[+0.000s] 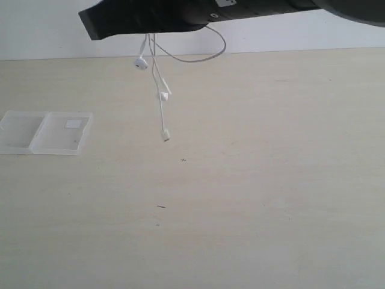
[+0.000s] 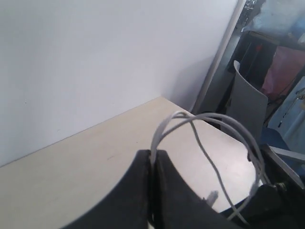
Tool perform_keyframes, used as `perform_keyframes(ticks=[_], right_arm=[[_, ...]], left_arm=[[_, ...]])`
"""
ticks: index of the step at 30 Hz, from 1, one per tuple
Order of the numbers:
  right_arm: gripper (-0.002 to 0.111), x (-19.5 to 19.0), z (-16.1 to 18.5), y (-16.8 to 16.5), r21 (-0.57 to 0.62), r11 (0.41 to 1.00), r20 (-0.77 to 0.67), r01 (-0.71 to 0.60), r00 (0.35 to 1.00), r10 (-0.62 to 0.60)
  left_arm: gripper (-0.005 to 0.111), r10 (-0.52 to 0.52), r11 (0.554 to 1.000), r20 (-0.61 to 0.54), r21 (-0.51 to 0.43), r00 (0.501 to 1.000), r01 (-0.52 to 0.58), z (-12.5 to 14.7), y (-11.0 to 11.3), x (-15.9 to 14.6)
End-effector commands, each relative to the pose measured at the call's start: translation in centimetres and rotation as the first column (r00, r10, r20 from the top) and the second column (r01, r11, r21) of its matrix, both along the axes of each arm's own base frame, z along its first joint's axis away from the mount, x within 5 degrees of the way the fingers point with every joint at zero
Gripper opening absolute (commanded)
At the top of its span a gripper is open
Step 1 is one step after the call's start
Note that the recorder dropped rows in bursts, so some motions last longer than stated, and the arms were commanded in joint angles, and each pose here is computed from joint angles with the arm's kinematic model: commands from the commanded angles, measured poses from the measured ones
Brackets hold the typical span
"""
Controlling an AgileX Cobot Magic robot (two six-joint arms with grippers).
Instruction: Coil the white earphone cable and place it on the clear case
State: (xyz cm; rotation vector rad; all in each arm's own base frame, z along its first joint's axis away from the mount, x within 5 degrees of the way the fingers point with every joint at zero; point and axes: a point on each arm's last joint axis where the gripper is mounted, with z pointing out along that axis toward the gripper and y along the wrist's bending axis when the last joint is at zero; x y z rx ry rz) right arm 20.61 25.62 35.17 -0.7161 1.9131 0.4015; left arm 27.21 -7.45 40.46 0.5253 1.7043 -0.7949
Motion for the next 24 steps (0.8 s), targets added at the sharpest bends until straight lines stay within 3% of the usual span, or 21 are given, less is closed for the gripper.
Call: perform_keyframes(ticks=[1, 11, 24], right_arm=[[0.000, -0.8, -0.6, -0.6, -0.133, 0.990, -0.077, -0.050, 0.996, 0.041], [0.000, -1.9, -0.3, -1.9, -0.201, 0.976, -0.141, -0.081, 0.989, 0.053], [0.000, -2.0, 4.2, -1.9, -0.159, 0.982, -0.066, -0.105, 0.993, 0.095]], left_arm=[[0.000, 0.002, 1.000, -0.044, -0.024, 0.999, -0.003, -1.0, 0.0, -0.2], [0.000, -0.092, 0.996, -0.136, 0.008, 0.986, 0.094, -4.6, -0.4, -1.1], [0.000, -0.139, 0.984, -0.180, 0.083, 0.974, 0.155, -5.5, -0.5, -1.7]])
